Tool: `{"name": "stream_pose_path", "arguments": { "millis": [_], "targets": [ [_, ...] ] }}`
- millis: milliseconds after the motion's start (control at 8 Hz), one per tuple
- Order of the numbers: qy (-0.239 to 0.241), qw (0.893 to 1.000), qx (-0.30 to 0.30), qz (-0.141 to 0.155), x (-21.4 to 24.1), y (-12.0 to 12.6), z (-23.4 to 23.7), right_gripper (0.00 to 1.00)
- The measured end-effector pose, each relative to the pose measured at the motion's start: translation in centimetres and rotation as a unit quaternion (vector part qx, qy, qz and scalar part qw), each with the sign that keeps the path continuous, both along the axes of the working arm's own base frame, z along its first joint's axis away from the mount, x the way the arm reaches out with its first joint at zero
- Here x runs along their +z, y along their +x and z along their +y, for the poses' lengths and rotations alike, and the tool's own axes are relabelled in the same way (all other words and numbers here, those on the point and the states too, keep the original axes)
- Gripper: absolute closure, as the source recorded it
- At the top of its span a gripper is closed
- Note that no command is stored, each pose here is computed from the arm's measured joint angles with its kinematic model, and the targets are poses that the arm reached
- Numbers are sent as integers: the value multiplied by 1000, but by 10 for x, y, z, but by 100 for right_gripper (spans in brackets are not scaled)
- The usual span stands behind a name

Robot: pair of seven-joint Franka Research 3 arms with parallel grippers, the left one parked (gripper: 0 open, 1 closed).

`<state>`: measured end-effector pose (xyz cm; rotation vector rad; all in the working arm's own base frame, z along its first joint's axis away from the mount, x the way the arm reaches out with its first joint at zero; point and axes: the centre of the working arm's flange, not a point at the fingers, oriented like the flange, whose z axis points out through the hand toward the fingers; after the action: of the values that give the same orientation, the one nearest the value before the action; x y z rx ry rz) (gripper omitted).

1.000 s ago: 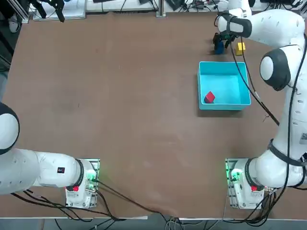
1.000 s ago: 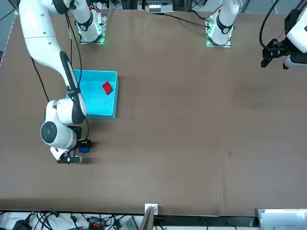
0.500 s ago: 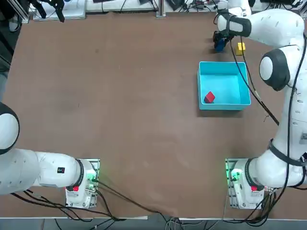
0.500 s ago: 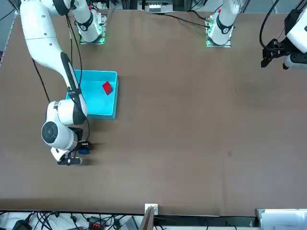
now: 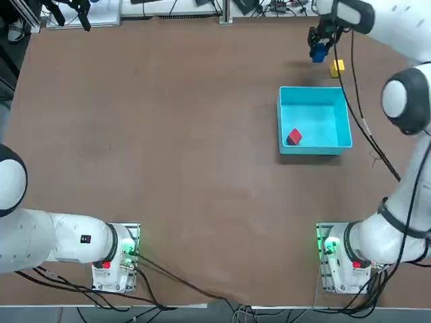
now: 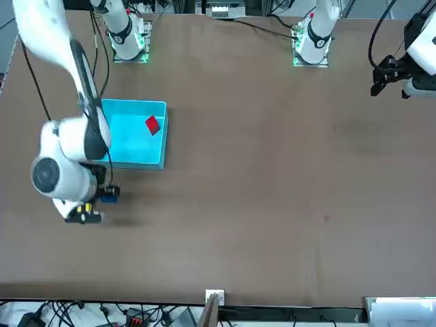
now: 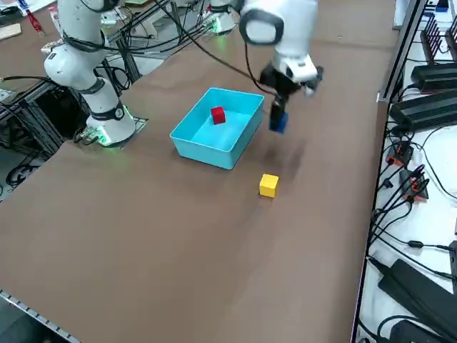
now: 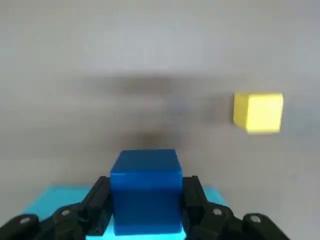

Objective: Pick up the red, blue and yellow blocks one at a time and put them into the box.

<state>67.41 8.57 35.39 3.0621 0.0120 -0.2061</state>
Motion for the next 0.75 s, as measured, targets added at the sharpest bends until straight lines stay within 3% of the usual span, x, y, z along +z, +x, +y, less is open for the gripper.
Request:
{"name": "stream_pose_path", "arguments": {
  "millis": [375, 750],
  "targets": [
    [-6, 999, 1, 35, 16, -80, -3, 30],
    [-6, 999, 3, 44, -15, -150, -13, 30]
  ]
}}
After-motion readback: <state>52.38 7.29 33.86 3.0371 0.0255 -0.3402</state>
